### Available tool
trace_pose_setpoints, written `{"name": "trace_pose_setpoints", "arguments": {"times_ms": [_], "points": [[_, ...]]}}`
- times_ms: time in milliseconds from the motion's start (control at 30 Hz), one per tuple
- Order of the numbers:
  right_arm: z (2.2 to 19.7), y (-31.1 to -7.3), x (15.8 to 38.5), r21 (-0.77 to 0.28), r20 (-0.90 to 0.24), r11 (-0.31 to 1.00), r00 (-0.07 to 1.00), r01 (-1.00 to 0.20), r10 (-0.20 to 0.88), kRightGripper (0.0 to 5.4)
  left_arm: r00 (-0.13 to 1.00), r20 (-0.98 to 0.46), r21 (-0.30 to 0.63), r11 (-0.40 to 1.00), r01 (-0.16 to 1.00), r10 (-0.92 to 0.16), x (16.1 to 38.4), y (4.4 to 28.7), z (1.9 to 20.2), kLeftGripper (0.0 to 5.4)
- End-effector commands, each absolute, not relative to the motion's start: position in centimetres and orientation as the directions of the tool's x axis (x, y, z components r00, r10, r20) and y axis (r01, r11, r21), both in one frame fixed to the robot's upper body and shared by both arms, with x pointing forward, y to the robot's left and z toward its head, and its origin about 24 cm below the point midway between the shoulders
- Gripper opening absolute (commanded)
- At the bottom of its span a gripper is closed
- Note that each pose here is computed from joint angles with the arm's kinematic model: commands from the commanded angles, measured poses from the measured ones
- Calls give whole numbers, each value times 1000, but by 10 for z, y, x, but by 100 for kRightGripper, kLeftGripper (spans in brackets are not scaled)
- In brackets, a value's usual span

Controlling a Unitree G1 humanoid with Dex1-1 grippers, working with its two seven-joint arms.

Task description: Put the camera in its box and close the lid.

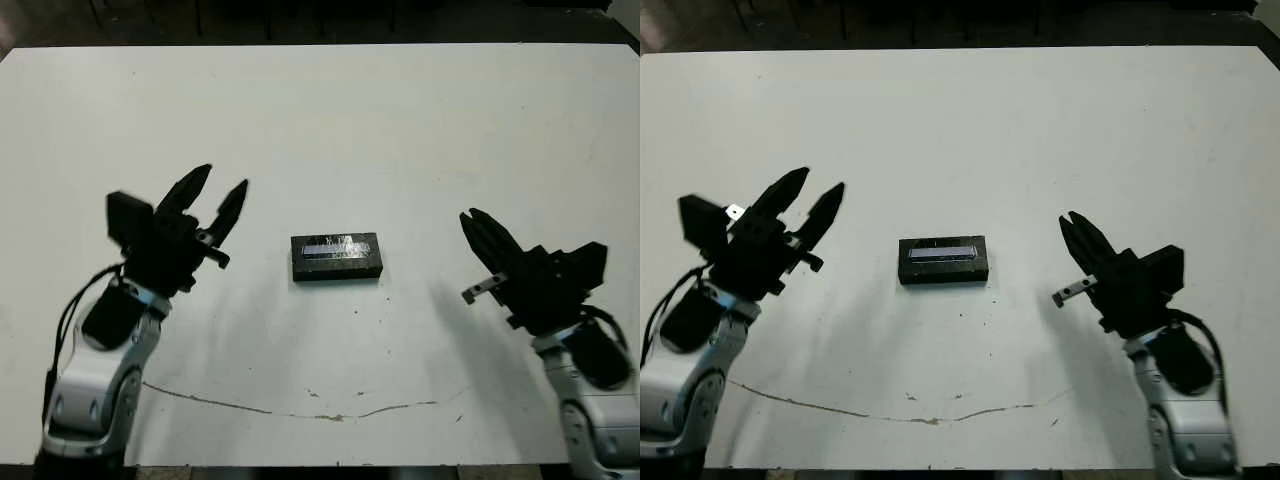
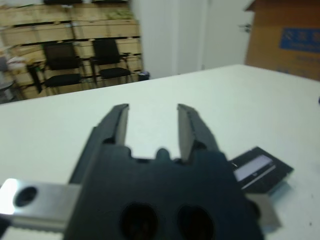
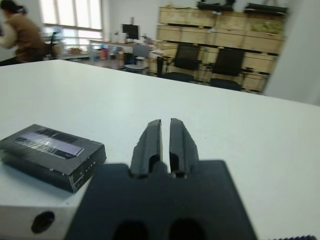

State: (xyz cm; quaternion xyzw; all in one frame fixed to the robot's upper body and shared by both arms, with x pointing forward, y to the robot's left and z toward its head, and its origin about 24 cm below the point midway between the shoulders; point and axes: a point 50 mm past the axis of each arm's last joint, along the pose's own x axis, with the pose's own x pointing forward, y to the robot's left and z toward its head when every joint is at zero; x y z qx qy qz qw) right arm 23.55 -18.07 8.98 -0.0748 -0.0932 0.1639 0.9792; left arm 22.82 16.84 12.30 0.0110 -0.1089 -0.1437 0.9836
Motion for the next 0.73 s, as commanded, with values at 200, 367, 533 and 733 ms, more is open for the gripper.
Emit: {"name": "trace_pose_setpoints", "arguments": {"times_ms": [200, 367, 533, 733], "points": [[78, -168, 236, -234, 181, 950, 951, -207, 251, 0, 966, 211, 25, 989, 146, -148, 208, 173, 92, 3], [78, -166, 233, -249, 209, 952, 951, -176, 230, 0, 968, 233, 29, 996, 83, -87, 206, 180, 81, 1], [80, -166, 232, -240, 236, 959, 949, -152, 210, 0, 966, 253, 29, 998, 53, -58, 210, 184, 82, 1], [84, -165, 229, -225, 249, 963, 947, -147, 203, 0, 963, 266, 25, 999, 38, -44, 213, 180, 85, 1]]}}
